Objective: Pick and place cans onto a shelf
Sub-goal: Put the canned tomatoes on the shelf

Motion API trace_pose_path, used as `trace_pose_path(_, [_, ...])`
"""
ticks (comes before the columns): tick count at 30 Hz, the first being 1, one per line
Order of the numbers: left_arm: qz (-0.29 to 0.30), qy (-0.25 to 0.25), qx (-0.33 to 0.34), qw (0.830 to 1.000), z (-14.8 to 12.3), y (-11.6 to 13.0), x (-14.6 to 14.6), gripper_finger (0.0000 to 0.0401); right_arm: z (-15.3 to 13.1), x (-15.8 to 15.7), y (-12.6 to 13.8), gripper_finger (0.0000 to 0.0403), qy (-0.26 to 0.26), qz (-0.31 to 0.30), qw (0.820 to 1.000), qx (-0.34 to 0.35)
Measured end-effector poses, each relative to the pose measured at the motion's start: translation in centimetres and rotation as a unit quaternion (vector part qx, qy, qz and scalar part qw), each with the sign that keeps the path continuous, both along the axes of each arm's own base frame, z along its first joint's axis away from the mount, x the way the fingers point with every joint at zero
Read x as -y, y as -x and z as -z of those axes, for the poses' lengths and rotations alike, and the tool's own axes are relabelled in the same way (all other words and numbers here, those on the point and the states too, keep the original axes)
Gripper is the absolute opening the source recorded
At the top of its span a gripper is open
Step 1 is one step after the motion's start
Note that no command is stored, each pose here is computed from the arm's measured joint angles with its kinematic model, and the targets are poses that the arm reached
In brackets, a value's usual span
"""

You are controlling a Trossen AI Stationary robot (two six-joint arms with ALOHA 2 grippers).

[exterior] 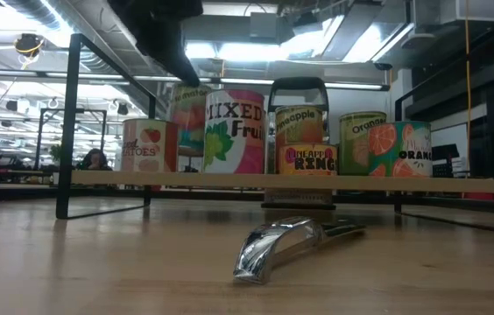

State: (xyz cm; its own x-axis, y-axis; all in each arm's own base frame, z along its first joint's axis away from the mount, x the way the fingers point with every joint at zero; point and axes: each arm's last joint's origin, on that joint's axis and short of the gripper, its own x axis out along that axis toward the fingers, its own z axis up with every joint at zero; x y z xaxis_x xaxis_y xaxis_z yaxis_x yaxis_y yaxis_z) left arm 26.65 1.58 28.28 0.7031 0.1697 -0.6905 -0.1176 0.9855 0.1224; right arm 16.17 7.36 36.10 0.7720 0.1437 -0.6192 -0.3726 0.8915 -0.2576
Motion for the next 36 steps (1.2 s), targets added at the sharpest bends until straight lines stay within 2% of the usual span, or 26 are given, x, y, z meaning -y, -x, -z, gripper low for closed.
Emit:
trace_pose_path(10, [0.0, 0.001, -0.01, 1.0, 2.8, 0.4, 0.0, 0.0, 0.0, 0.0, 0.0, 0.0034, 0.0, 0.0, 1.0, 0.0])
trace_pose_path(23, [0.0, 0.001, -0.014, 1.0, 3.3, 0.5, 0.0, 0.0001, 0.0, 0.0, 0.0, 0.0034, 0.0, 0.0, 1.0, 0.0])
trace_pose_path(36, [-0.001, 0.001, -0.015, 1.0, 3.3, 0.5, 0.0, 0.0056, 0.0, 0.0, 0.0, 0.0034, 0.0, 0.0, 1.0, 0.001])
